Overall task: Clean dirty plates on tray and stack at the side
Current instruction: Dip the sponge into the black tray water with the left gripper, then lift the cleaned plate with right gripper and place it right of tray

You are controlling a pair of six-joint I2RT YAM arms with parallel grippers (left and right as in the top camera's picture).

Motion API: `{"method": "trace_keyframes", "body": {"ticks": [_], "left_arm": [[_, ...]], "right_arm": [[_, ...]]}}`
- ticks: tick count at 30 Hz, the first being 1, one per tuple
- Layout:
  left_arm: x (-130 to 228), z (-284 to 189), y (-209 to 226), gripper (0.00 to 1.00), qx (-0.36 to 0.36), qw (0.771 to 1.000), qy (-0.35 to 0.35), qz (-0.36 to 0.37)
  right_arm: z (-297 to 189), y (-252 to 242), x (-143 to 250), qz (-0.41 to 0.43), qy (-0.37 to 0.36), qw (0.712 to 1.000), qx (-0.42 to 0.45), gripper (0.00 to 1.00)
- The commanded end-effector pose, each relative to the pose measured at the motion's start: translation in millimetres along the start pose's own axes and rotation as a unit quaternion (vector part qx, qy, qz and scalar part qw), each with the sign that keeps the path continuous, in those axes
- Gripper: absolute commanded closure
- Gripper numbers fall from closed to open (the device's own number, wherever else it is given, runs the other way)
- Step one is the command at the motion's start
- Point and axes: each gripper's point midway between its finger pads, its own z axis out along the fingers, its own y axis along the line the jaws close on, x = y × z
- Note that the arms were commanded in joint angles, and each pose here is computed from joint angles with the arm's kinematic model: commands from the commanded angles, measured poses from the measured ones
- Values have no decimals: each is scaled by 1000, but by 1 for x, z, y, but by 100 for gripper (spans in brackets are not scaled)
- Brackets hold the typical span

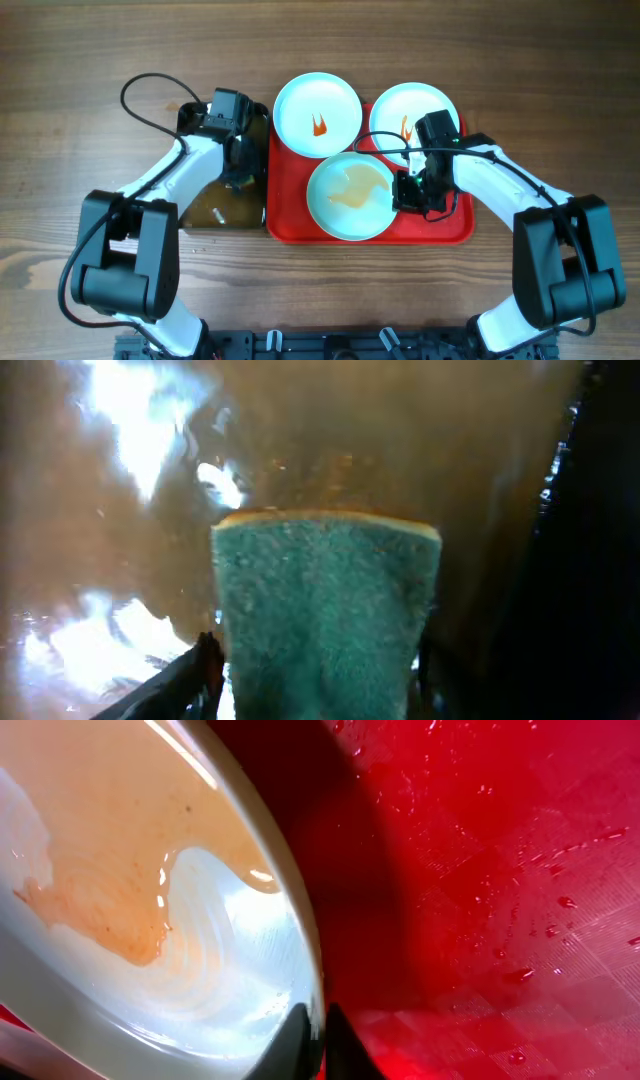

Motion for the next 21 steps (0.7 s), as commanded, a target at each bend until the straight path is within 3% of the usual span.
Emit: {"method": "trace_keyframes", "body": {"ticks": [1,4,5,6,8,9,11,12,13,15,16,17,18,20,21], "left_arm": [[6,-2,-10,32,36,999,17,-5],[20,4,-5,32,30,999,34,-5],[28,9,-3,34,27,999,42,-4],[32,12,-2,41,25,999,48,-4],[35,13,-1,88,23,998,52,-4],[35,13,0,96,23,998,52,-4],[36,12,0,95,22,998,53,-4],[37,7,1,69,22,998,54,-3],[37,1,2,63,22,998,54,-3],[36,-13,3,52,25,999,47,-4],[35,-21,2,38,29,999,41,-5],[34,-27,3,37,30,999,38,-5],[36,-32,4,24,30,999,38,-5],[39,-34,2,22,36,998,45,-5],[39,-34,1,9,39,998,46,-5]], "right_arm": [[5,-3,5,-9,9,1000,8,87],[5,-3,3,-9,7,1000,7,85],[5,-3,3,-9,7,1000,6,90],[5,-3,3,-9,6,1000,6,94],[5,-2,0,-10,1,1000,5,96],[5,-2,0,-11,0,1000,5,96],[5,-5,-7,-16,-16,1000,15,90],[5,-4,-13,-19,-27,999,14,83],[4,-3,-16,-22,-33,999,12,82],[4,-2,-17,-23,-35,999,11,96],[5,-2,-15,-22,-30,999,8,96],[5,-1,-11,-21,-23,1000,5,96],[4,-1,-9,-20,-20,1000,7,96],[-6,-2,-7,-27,-28,999,15,96],[-17,-1,-9,-31,-45,998,21,96]]}}
